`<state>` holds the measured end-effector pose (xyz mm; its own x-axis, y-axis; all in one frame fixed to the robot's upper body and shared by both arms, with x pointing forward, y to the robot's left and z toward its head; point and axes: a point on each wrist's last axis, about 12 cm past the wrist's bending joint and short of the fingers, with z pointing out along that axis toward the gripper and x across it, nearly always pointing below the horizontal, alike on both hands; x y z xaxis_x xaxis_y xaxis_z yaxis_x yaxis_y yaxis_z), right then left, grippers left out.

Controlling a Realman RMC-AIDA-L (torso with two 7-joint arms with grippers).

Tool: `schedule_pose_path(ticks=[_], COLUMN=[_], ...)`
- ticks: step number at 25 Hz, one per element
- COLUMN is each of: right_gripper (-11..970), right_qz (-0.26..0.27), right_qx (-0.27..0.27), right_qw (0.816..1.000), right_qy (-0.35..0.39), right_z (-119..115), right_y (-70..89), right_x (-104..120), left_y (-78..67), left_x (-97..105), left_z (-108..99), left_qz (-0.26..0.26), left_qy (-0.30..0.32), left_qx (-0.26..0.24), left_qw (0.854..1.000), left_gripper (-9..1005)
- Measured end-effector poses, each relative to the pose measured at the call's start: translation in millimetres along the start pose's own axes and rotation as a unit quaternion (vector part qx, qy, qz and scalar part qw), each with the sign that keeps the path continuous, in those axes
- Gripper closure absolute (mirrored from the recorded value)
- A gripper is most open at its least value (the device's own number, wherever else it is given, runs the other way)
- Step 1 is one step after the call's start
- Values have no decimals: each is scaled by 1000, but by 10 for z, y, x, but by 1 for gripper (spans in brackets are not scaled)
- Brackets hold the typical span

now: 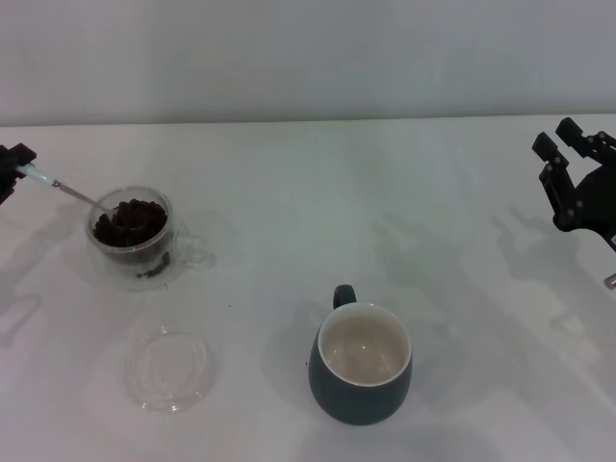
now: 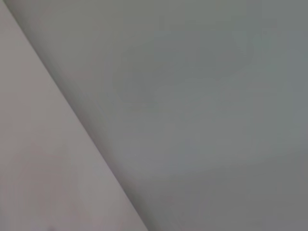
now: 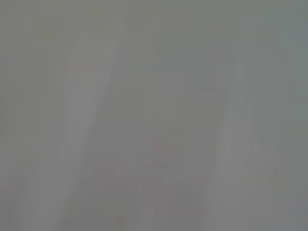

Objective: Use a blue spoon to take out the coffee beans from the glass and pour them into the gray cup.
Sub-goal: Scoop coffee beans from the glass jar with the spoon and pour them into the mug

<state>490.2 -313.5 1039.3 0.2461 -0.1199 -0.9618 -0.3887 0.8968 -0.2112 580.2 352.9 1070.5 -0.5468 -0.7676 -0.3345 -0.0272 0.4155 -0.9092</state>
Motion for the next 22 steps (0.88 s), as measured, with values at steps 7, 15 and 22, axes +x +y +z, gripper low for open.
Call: schedule_pose_path(ticks=[7,15,22], right_gripper=[695,695,695], right_qz=[-6,-8,-14], right_qx=[3,13,49], right_qw=[1000,1000,999], right_qy=[-1,-4,-19], right_z=[-2,4,65], right_y=[-15,-44,-168], right_x=[-3,-12,-60], left_y=[-42,-93,-221], left_x=[16,22,86], left_z=[6,34,171], left_qz=[2,10,20], left_qy=[4,10,34], left_qx=[17,30,50], left_qw=[1000,999,998], left_gripper=[870,871,870])
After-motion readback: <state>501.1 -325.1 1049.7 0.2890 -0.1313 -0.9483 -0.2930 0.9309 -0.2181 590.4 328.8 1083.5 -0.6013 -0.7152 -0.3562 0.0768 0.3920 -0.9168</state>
